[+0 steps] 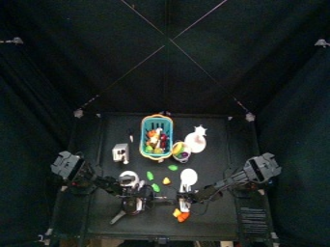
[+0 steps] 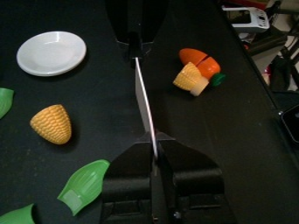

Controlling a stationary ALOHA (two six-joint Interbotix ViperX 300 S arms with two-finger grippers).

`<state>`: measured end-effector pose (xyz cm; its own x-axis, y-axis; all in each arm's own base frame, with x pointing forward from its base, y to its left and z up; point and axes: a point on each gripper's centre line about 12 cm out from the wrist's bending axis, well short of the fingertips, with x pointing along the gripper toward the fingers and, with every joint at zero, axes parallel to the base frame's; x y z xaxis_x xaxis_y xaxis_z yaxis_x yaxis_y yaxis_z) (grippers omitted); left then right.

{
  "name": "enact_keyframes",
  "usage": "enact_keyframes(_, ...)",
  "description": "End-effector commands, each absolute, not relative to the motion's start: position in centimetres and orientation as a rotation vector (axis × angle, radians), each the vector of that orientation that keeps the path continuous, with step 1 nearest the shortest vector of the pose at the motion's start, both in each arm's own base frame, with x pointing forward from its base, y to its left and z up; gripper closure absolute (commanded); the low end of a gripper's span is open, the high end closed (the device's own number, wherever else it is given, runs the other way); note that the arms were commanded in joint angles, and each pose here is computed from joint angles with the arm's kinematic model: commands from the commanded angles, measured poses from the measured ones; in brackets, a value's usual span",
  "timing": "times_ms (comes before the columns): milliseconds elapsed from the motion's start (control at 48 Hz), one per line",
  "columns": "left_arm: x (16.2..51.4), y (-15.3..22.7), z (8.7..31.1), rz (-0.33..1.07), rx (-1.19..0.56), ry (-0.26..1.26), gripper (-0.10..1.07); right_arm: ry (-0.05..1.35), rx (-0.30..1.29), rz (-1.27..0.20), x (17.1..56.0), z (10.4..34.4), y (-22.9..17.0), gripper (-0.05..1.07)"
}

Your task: Drop cleaver

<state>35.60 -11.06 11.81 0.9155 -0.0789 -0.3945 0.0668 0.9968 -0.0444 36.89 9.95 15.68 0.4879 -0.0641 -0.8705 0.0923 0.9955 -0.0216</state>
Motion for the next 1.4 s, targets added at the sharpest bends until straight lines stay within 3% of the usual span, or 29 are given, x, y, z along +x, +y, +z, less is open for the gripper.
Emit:
enact_keyframes(0,36.2,-11.4,13.3,-0.084,-0.041,0.359,0.59,0.989,0.045,-0.088,37.4,18.0,9.7,0.64)
enact_keyframes(354,36.1,-11.3,13.2,-0.083,-0.041,0.361,0.54,1.01,0.038,-0.09,37.1,17.8,10.1,0.64)
enact_keyframes(604,35.9,-10.6,13.6,-0.066,-0.043,0.349,0.28,1.057,0.024,-0.112,35.7,18.2,10.3,0.64)
enact_keyframes(771,35.9,-8.7,14.1,-0.015,-0.046,0.317,0.18,1.083,0.042,-0.1,34.1,18.5,10.9,0.64)
enact_keyframes(1167,34.2,-4.7,18.1,0.073,-0.038,0.13,0.17,1.187,0.213,-0.081,28.5,17.6,11.3,0.64)
enact_keyframes(1375,32.0,-3.8,20.1,0.087,-0.05,0.052,0.17,1.156,0.303,-0.044,25.8,17.2,10.9,0.62)
